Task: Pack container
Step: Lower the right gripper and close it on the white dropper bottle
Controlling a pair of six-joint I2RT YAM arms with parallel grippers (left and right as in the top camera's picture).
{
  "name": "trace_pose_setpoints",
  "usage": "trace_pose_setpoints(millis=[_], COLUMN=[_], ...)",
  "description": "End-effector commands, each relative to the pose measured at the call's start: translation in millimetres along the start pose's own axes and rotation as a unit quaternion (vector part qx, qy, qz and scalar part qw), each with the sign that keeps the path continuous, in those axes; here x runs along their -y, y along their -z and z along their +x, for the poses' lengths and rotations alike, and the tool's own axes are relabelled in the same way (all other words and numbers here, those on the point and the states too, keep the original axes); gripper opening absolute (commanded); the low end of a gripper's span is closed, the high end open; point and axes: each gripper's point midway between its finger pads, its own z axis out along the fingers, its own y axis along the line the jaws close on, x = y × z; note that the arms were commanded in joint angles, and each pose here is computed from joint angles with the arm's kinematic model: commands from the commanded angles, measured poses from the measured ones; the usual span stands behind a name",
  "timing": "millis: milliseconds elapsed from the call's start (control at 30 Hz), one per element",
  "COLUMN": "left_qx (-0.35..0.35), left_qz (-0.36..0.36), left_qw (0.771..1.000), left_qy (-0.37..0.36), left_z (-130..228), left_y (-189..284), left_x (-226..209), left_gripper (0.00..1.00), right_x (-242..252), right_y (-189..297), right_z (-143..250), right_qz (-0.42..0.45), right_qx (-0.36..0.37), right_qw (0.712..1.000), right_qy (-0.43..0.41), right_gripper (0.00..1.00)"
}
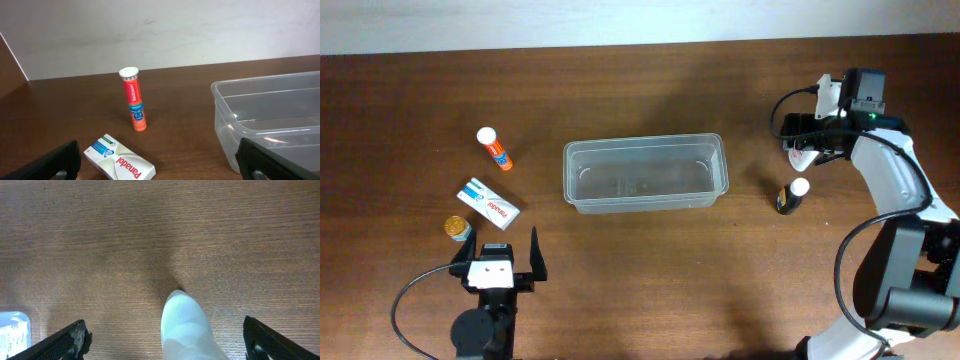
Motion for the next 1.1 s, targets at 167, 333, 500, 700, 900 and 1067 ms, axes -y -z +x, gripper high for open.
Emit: trace_pose_setpoints(millis=[167,333,500,700,900,1067], left_qx=[0.001,0.001,0.001,0.001,0.001,0.001], left_qz=[0.004,0.004,0.004,0.004,0.004,0.004], left_qw=[1.000,1.000,1.000,1.000,1.000,1.000], left_qy=[0.001,0.001,0.001,0.001,0.001,0.001], left_z=[1,1,1,1,1,1], left_y=[0,0,0,0,0,0], left_x=[1,1,1,1,1,1], left_gripper=[1.00,1.00,1.00,1.00,1.00,1.00], right_x=[18,25,26,25,21,17], right_y=[-2,-2,-3,-4,-11,-15], right_z=[-1,2,3,4,8,9], right_qz=[0.013,0.017,0.016,0.015,-0.002,-0.015], right_qx=[-0.001,-0.005,-0.008,-0.009,-0.016,-0.018], right_qw=[1.000,1.000,1.000,1.000,1.000,1.000], right_qy=[0.000,-0.004,-0.001,0.002,0.000,-0.001], right_gripper=[0.87,0.85,0.80,0.79,0.72,0.56])
